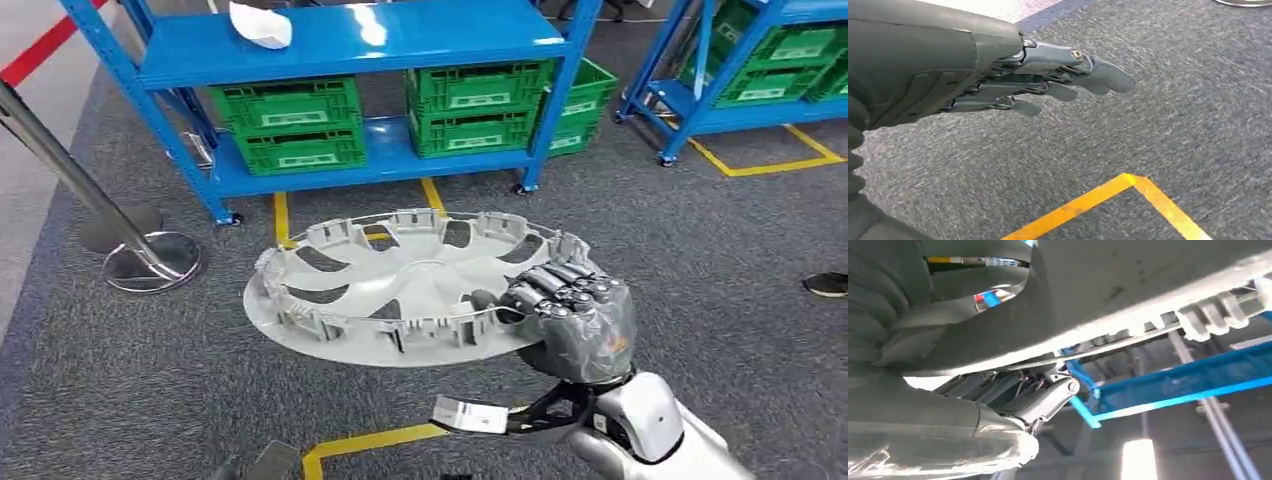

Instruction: Take the parts from the cabinet and place them on the table.

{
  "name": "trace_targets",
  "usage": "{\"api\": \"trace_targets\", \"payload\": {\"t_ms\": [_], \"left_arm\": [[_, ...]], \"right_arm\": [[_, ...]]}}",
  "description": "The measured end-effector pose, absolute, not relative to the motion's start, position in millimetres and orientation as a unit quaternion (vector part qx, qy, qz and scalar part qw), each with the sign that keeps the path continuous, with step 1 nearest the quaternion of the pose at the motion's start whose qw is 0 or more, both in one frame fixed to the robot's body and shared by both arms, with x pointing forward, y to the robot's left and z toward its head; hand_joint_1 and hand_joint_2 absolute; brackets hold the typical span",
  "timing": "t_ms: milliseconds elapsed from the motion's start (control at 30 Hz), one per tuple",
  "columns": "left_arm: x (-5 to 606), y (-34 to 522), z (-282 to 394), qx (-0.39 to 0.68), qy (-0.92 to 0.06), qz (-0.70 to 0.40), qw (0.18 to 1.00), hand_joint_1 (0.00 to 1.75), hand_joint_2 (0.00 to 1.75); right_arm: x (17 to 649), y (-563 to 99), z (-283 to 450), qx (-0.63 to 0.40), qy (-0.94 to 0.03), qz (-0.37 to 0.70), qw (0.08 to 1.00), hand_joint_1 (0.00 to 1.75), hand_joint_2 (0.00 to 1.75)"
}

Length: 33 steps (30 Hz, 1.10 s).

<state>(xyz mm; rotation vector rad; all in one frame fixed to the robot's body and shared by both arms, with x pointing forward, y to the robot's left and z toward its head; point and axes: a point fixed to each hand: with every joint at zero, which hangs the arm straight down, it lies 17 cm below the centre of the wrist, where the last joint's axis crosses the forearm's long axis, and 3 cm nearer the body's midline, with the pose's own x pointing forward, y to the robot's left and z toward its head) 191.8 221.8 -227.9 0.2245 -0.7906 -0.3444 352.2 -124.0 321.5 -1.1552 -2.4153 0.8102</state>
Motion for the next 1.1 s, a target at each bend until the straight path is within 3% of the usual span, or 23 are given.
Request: {"api": "trace_targets", "payload": {"t_ms": [667, 1100], "left_arm": [[182.2, 226.6, -229.4, 0.115, -0.381, -0.152, 0.905, 0.00, 1.75], [181.3, 225.3, -229.4, 0.115, -0.381, -0.147, 0.906, 0.00, 1.75]], "right_arm": [[314.7, -222.0, 354.5, -0.468, -0.846, 0.175, 0.187, 1.75, 1.75], [305.0, -252.3, 353.3, -0.491, -0.833, 0.151, 0.203, 1.75, 1.75]]}}
